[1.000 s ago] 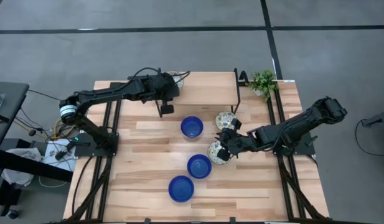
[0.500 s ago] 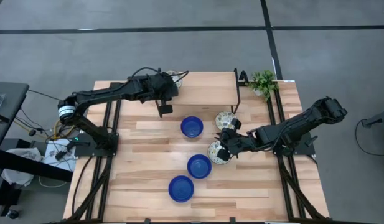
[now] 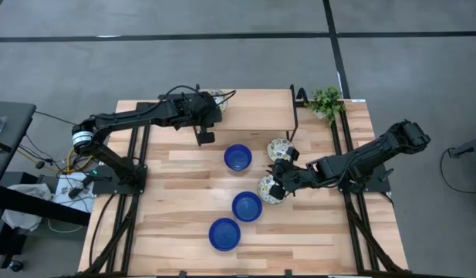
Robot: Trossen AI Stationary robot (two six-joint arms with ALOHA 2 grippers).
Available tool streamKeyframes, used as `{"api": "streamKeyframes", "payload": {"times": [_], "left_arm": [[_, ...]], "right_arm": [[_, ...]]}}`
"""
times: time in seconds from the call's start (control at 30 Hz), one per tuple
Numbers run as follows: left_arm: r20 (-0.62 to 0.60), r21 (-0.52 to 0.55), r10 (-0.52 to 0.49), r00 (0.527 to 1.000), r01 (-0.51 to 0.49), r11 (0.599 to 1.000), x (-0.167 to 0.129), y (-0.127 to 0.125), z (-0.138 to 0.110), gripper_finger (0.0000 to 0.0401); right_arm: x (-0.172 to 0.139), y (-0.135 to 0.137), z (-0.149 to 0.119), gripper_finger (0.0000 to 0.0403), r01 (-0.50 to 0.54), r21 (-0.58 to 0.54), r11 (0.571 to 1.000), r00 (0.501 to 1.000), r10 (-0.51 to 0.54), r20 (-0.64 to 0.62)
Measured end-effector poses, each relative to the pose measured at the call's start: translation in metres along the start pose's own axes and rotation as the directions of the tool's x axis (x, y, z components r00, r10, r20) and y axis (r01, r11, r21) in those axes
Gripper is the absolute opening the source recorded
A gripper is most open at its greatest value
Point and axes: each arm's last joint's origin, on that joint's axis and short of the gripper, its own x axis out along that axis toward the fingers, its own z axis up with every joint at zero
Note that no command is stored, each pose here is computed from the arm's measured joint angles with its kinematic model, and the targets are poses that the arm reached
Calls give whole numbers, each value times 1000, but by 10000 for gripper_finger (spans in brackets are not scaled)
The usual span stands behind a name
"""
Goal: Pick & Place Mini bowls
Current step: Put the top left white patterned bowl on the shelf, then put the bottom white patterned bowl on top of the white patterned bowl on the shelf
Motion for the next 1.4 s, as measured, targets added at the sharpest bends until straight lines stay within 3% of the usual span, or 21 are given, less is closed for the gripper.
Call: {"api": "streamKeyframes", "payload": {"times": [0.3,0.93,1.1,1.4], "left_arm": [[0,-1,2,1000,-2,1000,0,0,0,31],[-1,-8,5,1000,-5,1000,0,0,0,132],[-25,-6,45,999,-45,999,0,2,-1,161],[22,-10,67,997,-67,998,-18,3,1,194]], "right_arm": [[0,0,0,69,0,0,1000,1000,0,0],[0,0,0,69,0,0,1000,1000,0,0],[0,0,0,69,0,0,1000,1000,0,0],[0,0,0,69,0,-1,1000,1000,0,-1]]}}
